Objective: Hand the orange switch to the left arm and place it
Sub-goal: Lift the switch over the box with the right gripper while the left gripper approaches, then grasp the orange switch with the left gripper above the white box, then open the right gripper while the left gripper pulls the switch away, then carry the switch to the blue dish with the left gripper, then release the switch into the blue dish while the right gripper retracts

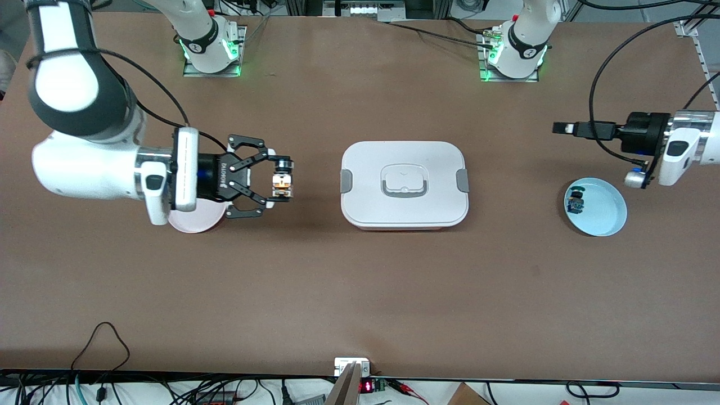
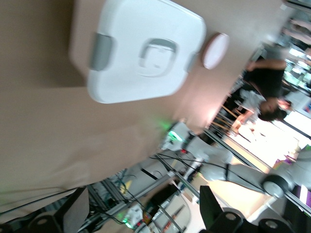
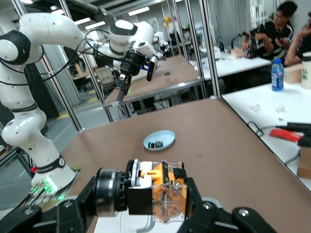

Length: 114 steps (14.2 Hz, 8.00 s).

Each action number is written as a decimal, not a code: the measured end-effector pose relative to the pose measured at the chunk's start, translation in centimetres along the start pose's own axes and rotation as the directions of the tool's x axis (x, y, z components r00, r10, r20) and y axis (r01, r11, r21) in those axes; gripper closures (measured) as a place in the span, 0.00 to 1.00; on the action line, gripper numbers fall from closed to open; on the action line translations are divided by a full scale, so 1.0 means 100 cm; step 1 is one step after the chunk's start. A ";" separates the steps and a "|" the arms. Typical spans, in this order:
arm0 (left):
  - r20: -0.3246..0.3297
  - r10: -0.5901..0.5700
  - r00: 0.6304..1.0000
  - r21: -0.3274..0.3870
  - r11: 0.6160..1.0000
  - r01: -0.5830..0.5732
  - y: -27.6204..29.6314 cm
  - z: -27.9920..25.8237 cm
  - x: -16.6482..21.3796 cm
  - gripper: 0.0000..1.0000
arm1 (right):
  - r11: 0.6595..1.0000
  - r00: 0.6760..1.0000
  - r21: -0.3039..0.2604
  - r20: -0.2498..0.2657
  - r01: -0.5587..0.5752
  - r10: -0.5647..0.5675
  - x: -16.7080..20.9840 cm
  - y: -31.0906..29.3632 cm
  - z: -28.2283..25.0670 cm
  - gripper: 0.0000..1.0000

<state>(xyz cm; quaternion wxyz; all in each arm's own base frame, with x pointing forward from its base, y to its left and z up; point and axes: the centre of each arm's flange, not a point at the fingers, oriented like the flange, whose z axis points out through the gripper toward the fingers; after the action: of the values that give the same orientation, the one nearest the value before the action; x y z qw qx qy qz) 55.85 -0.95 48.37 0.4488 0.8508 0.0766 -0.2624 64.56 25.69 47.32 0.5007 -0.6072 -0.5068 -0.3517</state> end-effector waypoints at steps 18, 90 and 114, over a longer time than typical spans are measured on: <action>-0.314 0.020 0.949 -0.415 0.896 -0.156 0.182 0.214 0.055 0.06 | 0.997 0.980 0.073 -0.195 -0.015 0.029 -0.017 -0.021 0.123 0.28; 0.866 0.490 0.103 0.199 -0.148 -0.969 -0.304 -0.024 0.167 0.59 | 0.266 -0.028 -0.902 0.292 -0.339 0.956 -0.125 -0.026 -0.136 0.00; 0.650 0.553 0.520 0.560 0.114 -0.821 -0.083 -0.056 0.118 0.00 | -0.046 0.178 -0.967 -0.093 -0.252 0.980 -0.027 -0.072 -0.290 0.00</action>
<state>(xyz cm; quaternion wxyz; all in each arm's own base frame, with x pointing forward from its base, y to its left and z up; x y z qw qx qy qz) 65.00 7.13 38.85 0.0607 0.8343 -0.5302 -0.1384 59.31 -3.05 53.89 -0.0093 -0.9995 0.0137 0.0283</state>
